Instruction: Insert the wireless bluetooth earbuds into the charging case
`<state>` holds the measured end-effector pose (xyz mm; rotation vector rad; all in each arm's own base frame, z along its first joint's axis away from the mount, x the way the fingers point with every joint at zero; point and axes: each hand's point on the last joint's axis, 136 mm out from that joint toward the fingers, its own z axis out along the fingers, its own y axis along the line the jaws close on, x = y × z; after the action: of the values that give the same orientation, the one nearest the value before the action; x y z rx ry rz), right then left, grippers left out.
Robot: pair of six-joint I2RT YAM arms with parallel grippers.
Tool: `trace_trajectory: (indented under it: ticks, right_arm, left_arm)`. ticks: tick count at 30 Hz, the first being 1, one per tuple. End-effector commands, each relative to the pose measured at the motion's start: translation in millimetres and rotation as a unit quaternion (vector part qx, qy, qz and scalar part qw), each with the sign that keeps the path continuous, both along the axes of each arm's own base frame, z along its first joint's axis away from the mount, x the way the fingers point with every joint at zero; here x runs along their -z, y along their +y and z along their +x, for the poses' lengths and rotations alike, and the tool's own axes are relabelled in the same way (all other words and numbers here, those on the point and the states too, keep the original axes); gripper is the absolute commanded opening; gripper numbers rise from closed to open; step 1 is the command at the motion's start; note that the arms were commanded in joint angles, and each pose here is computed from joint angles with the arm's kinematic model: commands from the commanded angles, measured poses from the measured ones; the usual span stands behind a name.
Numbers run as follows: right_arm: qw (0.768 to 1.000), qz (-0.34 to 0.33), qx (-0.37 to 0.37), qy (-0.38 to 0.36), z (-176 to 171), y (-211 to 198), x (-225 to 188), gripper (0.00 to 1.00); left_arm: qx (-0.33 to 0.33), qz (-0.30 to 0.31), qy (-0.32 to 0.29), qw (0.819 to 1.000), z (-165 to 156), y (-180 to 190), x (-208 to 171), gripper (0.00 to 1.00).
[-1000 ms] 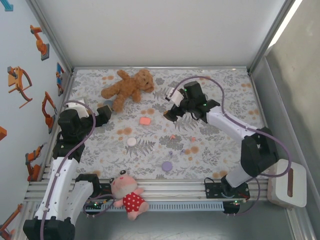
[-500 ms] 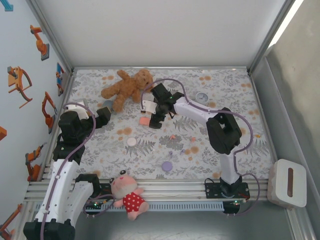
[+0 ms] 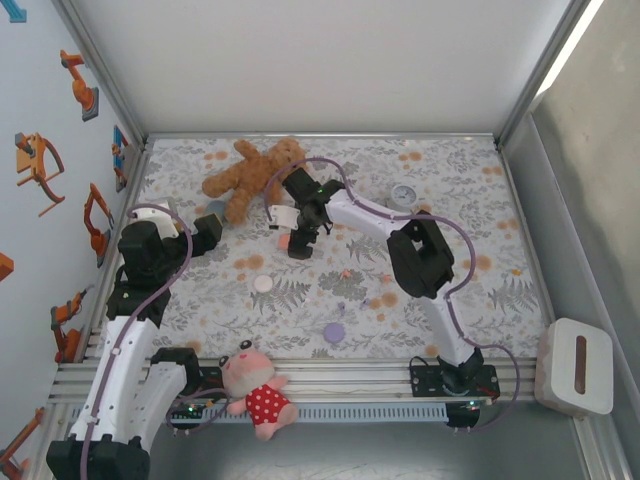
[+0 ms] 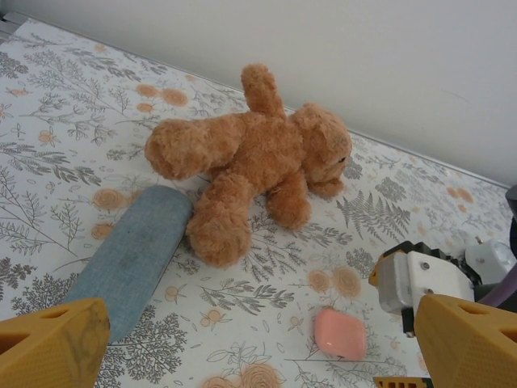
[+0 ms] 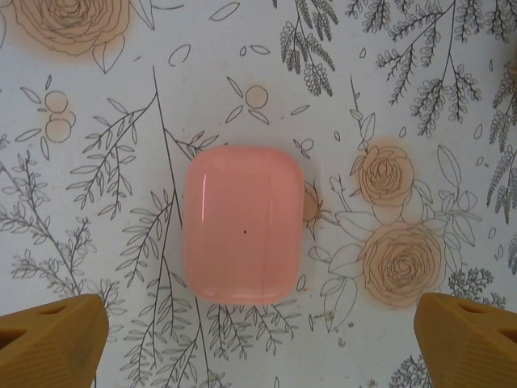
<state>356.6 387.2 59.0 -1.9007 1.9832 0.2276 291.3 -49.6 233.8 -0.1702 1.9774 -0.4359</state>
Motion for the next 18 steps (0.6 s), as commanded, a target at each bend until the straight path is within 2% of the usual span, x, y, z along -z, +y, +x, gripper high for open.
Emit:
trace_trajectory:
  ticks: [1, 8, 18]
  right_arm:
    - [1.000, -0.019, 0.011, 0.020, -1.9, 1.8, 7.6, 0.94]
    - [0.999, -0.031, 0.012, 0.032, 1.0, 9.5, 22.6, 0.90]
    - [0.997, -0.060, 0.009, 0.050, -1.1, 9.0, 44.7, 0.68]
  left_arm:
    - [0.006, 0.005, -0.002, 1.000, -2.4, -0.6, -2.8, 0.96]
    - [0.006, 0.006, -0.003, 1.000, -2.8, -0.4, -4.2, 0.96]
    - [0.011, 0.005, 0.003, 1.000, -1.4, -2.5, -2.3, 0.96]
